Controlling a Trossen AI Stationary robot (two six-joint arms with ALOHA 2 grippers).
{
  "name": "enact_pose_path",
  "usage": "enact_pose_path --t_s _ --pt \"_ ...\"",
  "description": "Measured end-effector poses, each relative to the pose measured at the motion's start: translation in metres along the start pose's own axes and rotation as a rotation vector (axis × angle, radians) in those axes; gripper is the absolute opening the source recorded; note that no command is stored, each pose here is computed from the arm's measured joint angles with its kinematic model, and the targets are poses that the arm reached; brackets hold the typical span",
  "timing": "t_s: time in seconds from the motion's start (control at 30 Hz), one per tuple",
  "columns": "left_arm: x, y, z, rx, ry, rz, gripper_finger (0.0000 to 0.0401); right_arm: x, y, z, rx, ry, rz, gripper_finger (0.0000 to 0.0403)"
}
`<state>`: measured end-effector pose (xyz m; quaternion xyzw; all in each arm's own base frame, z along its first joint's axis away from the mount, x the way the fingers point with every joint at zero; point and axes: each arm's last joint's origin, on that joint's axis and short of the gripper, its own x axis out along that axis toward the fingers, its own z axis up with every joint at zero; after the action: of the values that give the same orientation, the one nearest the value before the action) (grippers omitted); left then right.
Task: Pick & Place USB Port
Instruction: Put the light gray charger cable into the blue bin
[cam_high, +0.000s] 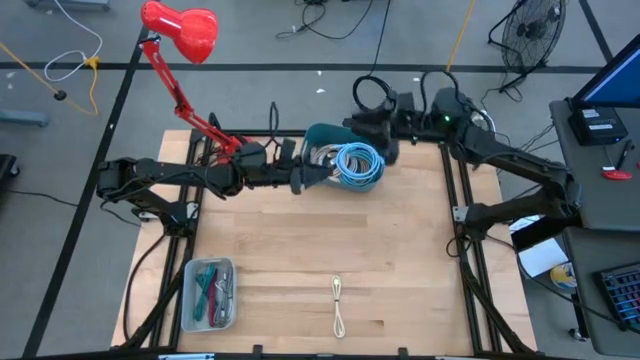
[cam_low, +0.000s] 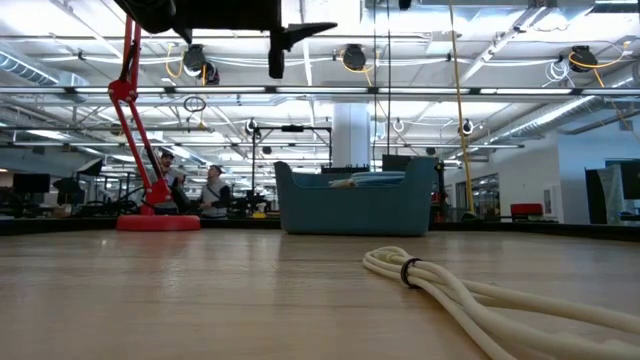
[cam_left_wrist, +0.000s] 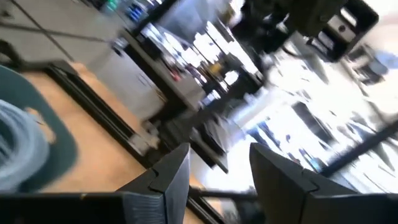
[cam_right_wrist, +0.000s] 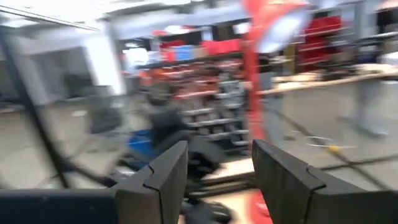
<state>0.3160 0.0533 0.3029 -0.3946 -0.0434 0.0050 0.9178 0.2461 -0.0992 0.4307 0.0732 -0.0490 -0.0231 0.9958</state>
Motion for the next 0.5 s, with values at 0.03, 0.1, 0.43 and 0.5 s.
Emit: enact_pose_path --t_s 0.03,0.1,0.43,0.5 --pt "0.000 -0.002 -0.002 0.000 0.024 -0.023 0.0168 0.000 0.007 0.001 0.014 0.001 0.045 0.0171" --pt "0.000 -0.005 -0.006 0.000 0.079 -0.073 0.0168 0.000 0.022 0.001 0.045 0.011 0.138 0.0171" --pt "0.001 -0.028 -0.029 0.031 0.265 -0.257 0.0168 0.008 0.104 -0.012 0.137 0.084 0.517 0.0171" --pt "0.000 -0.033 -0.035 0.028 0.295 -0.287 0.0168 0.008 0.121 -0.016 0.144 0.101 0.581 0.0171"
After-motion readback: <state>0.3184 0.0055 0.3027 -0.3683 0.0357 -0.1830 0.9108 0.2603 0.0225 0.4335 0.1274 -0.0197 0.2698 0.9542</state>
